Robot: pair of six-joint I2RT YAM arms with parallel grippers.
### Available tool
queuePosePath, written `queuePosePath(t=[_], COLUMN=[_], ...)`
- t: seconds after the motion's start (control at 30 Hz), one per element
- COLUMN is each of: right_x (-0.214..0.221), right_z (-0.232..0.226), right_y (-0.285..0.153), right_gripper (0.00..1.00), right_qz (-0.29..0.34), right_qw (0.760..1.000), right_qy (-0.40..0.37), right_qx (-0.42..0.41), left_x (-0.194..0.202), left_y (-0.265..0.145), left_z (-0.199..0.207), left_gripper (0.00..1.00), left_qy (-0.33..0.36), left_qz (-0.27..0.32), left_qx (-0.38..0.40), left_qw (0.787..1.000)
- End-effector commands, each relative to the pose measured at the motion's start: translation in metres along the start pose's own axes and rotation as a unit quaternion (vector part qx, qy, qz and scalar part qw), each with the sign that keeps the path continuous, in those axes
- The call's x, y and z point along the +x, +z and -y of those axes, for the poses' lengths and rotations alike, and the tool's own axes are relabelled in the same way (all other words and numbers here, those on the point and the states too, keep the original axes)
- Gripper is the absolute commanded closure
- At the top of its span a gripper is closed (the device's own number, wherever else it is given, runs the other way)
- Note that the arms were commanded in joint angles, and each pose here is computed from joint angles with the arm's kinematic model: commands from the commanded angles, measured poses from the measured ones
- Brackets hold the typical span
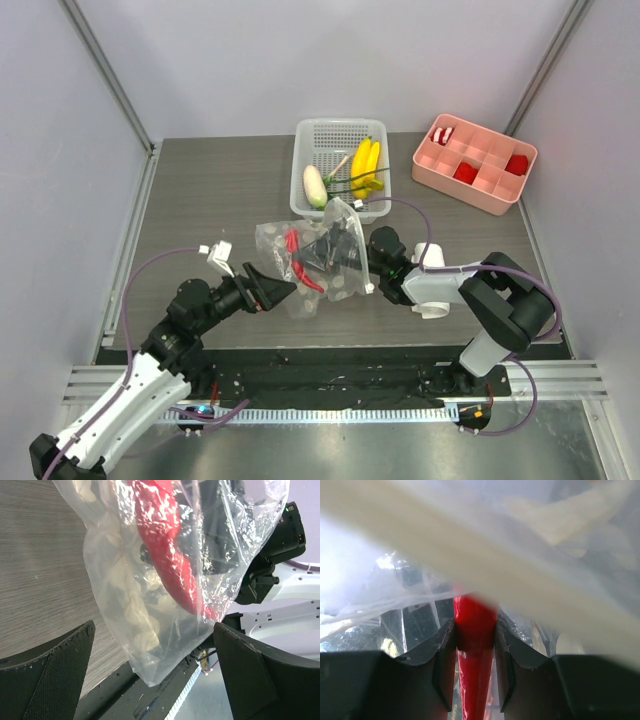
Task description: Open the zip-top bag and remove the fake food
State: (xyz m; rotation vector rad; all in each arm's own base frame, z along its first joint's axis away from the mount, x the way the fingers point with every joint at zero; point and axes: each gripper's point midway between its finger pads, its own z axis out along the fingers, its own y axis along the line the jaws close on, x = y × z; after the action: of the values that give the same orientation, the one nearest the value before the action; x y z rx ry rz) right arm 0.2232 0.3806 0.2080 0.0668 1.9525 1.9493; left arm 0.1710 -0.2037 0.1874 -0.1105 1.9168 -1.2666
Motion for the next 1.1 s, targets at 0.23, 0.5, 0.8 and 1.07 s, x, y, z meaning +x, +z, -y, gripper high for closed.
queuePosePath(t=[0.23,0.5,0.8,1.07], right_x=[0.01,0.01,-0.011,-0.018], right_z=[-0.023,0.006,0.007,0.016], right_y=[-0.013,-0.02,-0.04,-0.057], right_gripper=[0.99,0.99,0.99,0.99], right_qz=[-0.018,-0.036,-0.071,-0.084], right_qw=[0.999,0.992,0.93,0.899], right_qy=[-0.017,-0.104,-0.322,-0.386], right_qx=[-0.04,0.069,0.16,0.189], left_x=[-0.025,-0.031,-0.019,-0.025], left_y=[0.014,0.002,0.002,-0.008], left_z=[0.014,-0.03,-0.03,-0.038], left_gripper=[0.58,1.0,1.0,1.0], left_qy=[-0.009,0.027,0.065,0.091], left_qz=[0.04,0.041,-0.036,-0.032], left_qx=[0.038,-0.098,-0.122,-0.155], left_qw=[0.998,0.994,0.99,0.983])
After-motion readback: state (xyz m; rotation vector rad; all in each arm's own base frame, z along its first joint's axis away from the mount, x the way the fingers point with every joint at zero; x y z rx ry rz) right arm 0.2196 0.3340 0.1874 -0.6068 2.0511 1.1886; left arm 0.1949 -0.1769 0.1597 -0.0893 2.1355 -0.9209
